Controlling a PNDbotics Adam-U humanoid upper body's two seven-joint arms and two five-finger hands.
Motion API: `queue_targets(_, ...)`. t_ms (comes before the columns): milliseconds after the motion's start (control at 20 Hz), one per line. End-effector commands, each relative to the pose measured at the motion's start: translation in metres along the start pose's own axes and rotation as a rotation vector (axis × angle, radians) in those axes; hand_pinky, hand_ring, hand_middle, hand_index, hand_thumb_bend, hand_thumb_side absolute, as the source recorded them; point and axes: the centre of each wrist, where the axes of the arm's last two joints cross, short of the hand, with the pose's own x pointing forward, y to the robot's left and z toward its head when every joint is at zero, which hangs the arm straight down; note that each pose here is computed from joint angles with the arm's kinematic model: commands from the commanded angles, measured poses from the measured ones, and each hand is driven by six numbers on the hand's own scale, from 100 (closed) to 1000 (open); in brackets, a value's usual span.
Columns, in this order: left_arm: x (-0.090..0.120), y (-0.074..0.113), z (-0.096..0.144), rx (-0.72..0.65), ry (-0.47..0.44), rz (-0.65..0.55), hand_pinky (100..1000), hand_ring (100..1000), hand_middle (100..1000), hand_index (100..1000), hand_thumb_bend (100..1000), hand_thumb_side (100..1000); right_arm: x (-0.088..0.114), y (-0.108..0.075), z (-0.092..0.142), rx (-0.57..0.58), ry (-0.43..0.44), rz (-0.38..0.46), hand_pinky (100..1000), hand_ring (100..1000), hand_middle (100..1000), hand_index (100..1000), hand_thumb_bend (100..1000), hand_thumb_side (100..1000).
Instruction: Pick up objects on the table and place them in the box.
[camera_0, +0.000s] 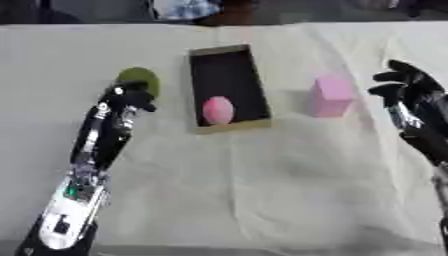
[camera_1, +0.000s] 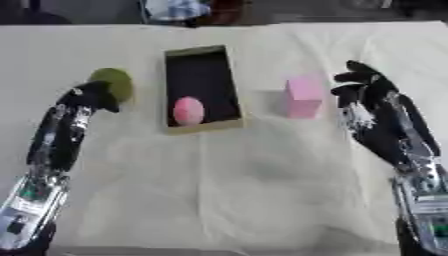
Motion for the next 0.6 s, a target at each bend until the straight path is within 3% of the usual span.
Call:
queue_targets(50,0.015,0.020,-0.011,-0.002,-0.047,-0.097,760,594,597,789,100,697,0.007,-0.006,-0.003,0.000,-0.025,0.027,837,725,750,917,100,524)
queue_targets(350,0.038,0.063,-0.032,-0.082,-0.065,-0.427,780,634,650,822,100,570,0.006,-0.008,-0.001,-0.001,-0.017,0.032,836,725,749,917,100,524)
queue_targets(600,0.049,0.097,-0.052,-0.224,0.000,-0.719,796,694,717,871,100,458,0.005,-0.008,0.000,0.003,-0.013,0.036,837,725,749,916,100,523)
